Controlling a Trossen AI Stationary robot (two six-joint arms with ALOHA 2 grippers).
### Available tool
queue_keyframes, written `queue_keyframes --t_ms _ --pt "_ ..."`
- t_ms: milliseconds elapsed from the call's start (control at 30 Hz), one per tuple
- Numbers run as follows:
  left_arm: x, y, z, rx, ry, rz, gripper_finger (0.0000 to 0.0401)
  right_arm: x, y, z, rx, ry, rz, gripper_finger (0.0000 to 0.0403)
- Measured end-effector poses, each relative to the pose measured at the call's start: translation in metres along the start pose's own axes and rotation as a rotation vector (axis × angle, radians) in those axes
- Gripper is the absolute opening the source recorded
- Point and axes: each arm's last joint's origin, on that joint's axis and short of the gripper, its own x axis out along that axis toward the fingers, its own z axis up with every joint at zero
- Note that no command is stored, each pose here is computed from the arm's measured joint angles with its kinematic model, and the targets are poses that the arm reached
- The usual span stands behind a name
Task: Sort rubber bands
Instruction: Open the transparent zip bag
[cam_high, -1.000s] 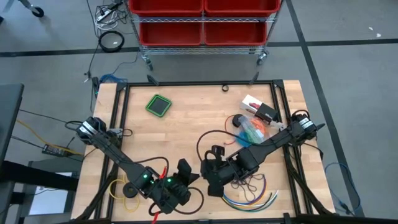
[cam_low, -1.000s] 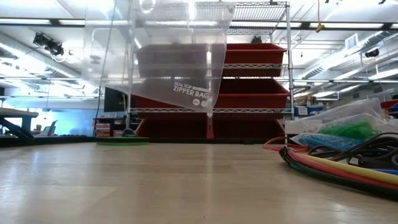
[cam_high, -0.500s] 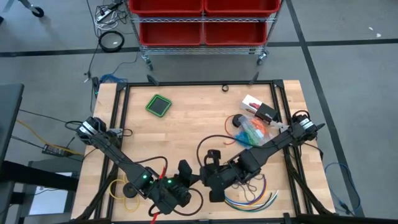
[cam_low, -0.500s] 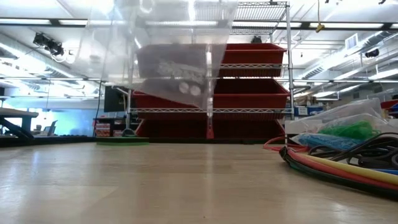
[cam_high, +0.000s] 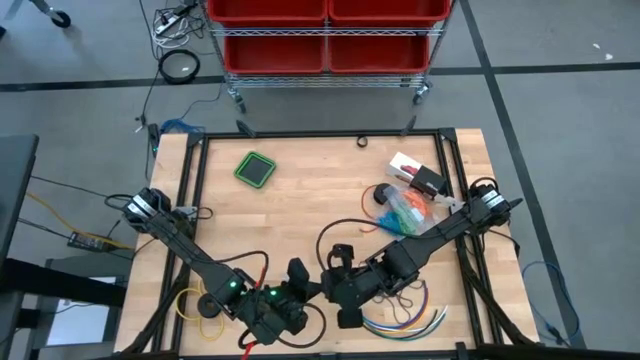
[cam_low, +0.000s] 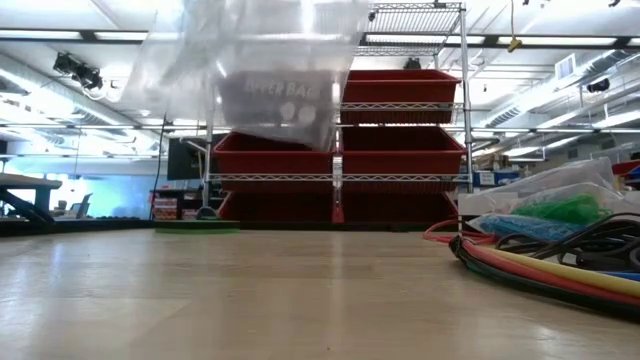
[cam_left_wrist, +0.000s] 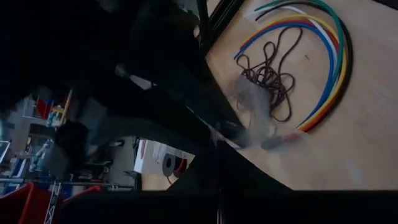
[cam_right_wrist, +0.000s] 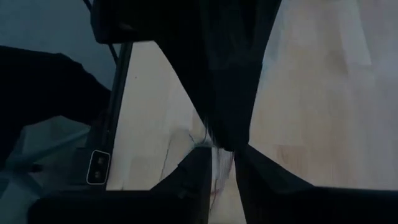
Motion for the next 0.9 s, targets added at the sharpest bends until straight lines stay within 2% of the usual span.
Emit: queue_keyframes --t_ms 100,233,433,600,900 --pt "0.0001 0.0006 0.001 -0.008 -0.008 0.003 0.0 0.0053 0.0001 -0.0048 0.013 0.017 0.005 0.0054" --pt "0.0003 0.0002 0.0007 0.008 -0.011 -0.009 0.0 0.01 -0.0011 -0.0092 0.026 0.017 -0.032 0.001" --pt "0.0 -0.001 -0.0011 -0.012 -0.006 -0.035 0.0005 0.0101 -0.0013 -0.0081 0.026 -0.002 -0.05 0.0001" --pt "-0.0002 -0.0033 -0.0046 -0.005 0.018 -0.057 0.0044 0.0104 -0.0017 -0.008 0.05 -0.004 -0.052 0.0" --pt "-0.001 -0.0046 -0.0041 -0.005 0.008 -0.079 0.0121 0.0114 -0.0029 -0.0073 0.13 0.023 0.01 0.0"
